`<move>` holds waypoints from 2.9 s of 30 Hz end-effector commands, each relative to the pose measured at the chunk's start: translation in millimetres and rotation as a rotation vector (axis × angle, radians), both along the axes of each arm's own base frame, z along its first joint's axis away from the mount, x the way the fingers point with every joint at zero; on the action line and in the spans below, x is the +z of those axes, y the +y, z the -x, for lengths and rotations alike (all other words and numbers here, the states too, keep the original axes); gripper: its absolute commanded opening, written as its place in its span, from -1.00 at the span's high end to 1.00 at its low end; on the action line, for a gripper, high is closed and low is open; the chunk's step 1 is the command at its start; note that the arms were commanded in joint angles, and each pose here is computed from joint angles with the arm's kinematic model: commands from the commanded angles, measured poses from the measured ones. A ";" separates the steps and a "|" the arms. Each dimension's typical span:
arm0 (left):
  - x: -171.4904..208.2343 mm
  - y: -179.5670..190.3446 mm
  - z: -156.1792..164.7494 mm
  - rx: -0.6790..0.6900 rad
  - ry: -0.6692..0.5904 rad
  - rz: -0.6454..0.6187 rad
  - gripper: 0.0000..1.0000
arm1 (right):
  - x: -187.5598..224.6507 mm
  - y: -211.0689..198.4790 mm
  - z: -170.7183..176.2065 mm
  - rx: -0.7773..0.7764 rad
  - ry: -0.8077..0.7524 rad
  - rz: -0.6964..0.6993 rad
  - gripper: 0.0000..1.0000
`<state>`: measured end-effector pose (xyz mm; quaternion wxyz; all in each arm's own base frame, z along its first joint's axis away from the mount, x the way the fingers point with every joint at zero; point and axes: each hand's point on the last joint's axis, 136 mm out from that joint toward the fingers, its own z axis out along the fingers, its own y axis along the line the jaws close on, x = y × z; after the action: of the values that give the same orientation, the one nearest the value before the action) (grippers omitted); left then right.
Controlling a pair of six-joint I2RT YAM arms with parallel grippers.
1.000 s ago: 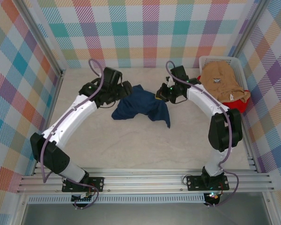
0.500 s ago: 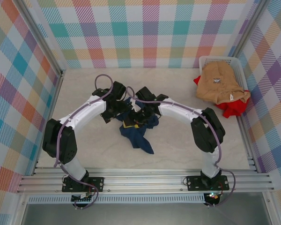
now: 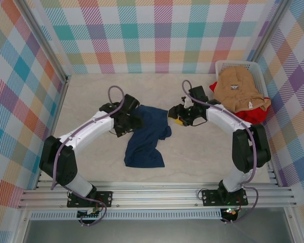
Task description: Fold and stack the t-shirts
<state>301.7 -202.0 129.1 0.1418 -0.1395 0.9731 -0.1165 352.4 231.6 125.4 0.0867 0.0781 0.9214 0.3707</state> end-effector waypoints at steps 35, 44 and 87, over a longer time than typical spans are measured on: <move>88.5 -63.6 -84.7 -0.305 -0.436 -0.522 1.00 | -42.4 -35.5 -34.0 -0.256 0.239 -0.065 0.02; 133.3 40.0 -49.2 -0.239 -0.423 -0.413 1.00 | -19.3 2.3 -55.0 -0.268 0.224 -0.127 0.00; 82.9 124.5 40.1 -0.098 -0.463 -0.377 1.00 | -145.9 109.6 -66.7 -0.628 0.651 0.065 0.27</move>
<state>257.8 -85.4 198.3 0.3527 -0.0118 0.9353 0.0245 452.5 351.6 30.6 -0.0532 0.4181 0.8414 0.3384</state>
